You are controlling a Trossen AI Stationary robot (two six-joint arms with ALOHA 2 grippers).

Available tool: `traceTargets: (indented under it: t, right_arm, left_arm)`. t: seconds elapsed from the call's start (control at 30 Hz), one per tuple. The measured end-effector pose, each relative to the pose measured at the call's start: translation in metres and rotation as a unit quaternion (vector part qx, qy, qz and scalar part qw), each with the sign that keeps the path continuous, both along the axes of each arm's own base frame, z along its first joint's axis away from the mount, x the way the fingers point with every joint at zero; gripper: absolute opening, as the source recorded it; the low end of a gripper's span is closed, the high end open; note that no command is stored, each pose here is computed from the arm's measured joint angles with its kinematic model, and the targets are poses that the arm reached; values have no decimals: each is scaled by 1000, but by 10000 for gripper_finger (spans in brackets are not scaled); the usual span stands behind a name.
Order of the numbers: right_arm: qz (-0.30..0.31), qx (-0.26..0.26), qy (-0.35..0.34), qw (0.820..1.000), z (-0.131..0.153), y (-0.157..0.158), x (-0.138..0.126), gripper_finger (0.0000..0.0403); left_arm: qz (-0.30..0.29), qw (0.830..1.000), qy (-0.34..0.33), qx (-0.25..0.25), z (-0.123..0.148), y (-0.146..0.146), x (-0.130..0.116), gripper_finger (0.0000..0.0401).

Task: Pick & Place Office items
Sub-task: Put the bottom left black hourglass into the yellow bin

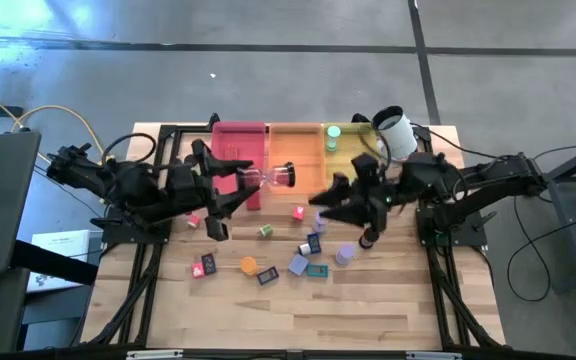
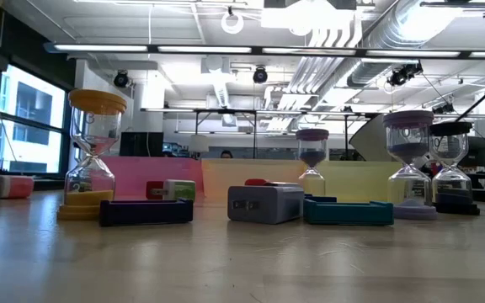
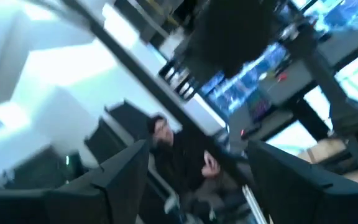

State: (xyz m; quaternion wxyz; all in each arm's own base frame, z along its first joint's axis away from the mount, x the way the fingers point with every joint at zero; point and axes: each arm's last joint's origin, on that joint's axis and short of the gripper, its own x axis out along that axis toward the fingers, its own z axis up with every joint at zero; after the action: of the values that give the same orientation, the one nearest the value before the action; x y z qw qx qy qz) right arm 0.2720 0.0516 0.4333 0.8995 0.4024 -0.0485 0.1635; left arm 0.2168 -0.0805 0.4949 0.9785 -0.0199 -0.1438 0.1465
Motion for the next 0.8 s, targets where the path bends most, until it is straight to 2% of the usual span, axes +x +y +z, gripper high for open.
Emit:
traceTargets:
  t: [0.13, 0.23, 0.37, 0.5, 0.8]
  right_arm:
    - [-27, 52, -7, 998, 4, -22, 1, 263]
    - [-43, 82, -10, 996, 6, -34, 2, 263]
    - [-41, 78, -18, 996, 7, -44, 2, 263]
    - [-43, 76, -23, 996, 8, -49, 2, 263]
    - [-33, 69, -11, 997, 4, -57, 5, 263]
  left_arm:
    - [-24, 999, -19, -35, -1, 2, 6, 200]
    - [-20, 999, -15, -36, -4, 5, 14, 200]
    - [-5, 1000, 1, -15, -9, 7, 23, 200]
    - [3, 999, -2, -32, -10, 14, 26, 200]
    - [10, 1000, -1, -25, -11, 26, 30, 200]
